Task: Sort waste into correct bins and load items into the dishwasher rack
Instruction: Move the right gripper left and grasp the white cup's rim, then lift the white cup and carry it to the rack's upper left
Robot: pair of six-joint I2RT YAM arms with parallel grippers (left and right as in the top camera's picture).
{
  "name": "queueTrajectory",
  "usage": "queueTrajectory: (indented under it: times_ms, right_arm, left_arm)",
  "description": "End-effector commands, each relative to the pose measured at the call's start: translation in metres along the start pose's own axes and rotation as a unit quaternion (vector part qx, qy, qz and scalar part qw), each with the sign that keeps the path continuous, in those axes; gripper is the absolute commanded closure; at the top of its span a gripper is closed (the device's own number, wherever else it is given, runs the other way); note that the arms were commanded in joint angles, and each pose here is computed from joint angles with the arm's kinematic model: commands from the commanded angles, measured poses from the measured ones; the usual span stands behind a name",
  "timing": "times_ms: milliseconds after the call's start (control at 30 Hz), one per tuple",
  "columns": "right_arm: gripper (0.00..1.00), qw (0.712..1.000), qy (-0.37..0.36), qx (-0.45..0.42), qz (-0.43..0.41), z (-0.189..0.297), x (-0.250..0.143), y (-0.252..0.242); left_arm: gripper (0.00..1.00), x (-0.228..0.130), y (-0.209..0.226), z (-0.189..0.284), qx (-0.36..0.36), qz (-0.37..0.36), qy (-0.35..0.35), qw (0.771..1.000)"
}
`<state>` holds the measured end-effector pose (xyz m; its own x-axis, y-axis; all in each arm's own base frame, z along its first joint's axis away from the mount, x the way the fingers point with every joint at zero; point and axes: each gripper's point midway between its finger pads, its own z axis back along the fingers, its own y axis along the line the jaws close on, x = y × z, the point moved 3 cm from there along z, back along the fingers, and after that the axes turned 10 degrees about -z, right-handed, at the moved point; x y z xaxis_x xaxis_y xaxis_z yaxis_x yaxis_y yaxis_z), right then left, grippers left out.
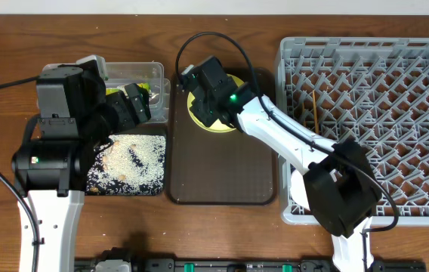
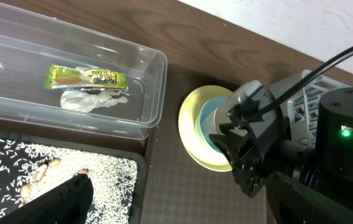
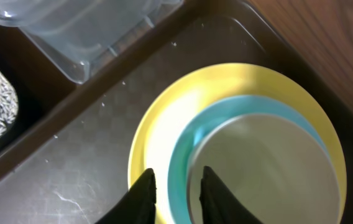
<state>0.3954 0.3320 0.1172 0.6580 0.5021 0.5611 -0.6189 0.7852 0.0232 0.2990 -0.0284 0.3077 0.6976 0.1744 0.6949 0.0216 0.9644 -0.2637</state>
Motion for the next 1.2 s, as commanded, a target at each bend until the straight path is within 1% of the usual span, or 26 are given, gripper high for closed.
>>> queueTrajectory:
  times_ms: [0, 200, 400, 467, 500, 533, 800, 900, 967, 1167]
  right_arm:
    - [0.84, 0.999, 0.019, -0.028, 0.005, -0.008, -0.010, -0.005]
    - [0.84, 0.998, 0.051, -0.043, 0.006, -0.007, -0.024, -0.011]
    - [0.85, 0.998, 0.049, -0.044, 0.005, -0.007, -0.023, -0.012]
    - [0.89, 0.998, 0.047, -0.044, 0.004, -0.007, -0.022, -0.012]
    - [0.92, 0.998, 0.046, -0.044, 0.004, -0.007, -0.022, -0.012]
    - [0.98, 0.998, 0.045, -0.044, 0.004, -0.007, -0.022, -0.012]
    - [0.99, 0.998, 0.035, -0.044, 0.003, 0.001, -0.016, -0.012]
    - [0.99, 0.999, 0.016, -0.038, -0.002, 0.017, -0.005, -0.014]
    - [0.99, 1.000, -0.008, -0.027, -0.008, 0.035, 0.008, -0.017]
    - [0.99, 0.994, -0.097, 0.030, -0.038, 0.114, 0.044, -0.039]
  left_arm:
    - [0.08, 0.003, 0.003, 0.001, 0.007, -0.004, -0.005, 1.000]
    - [0.08, 0.003, 0.003, 0.001, 0.007, -0.004, -0.005, 1.000]
    - [0.08, 0.003, 0.003, 0.001, 0.007, -0.004, -0.005, 1.000]
    - [0.08, 0.003, 0.003, 0.001, 0.007, -0.004, -0.005, 1.000]
    - [0.08, 0.003, 0.003, 0.001, 0.007, -0.004, -0.005, 1.000]
    - [0.08, 0.003, 0.003, 0.001, 0.007, -0.004, -0.005, 1.000]
    - [0.08, 0.003, 0.003, 0.001, 0.007, -0.004, -0.005, 1.000]
    - [0.08, 0.003, 0.003, 0.001, 0.007, -0.004, -0.005, 1.000]
    - [0.08, 0.003, 0.003, 0.001, 0.007, -0.004, -0.005, 1.000]
    - [0.08, 0.003, 0.003, 0.001, 0.007, -0.004, -0.005, 1.000]
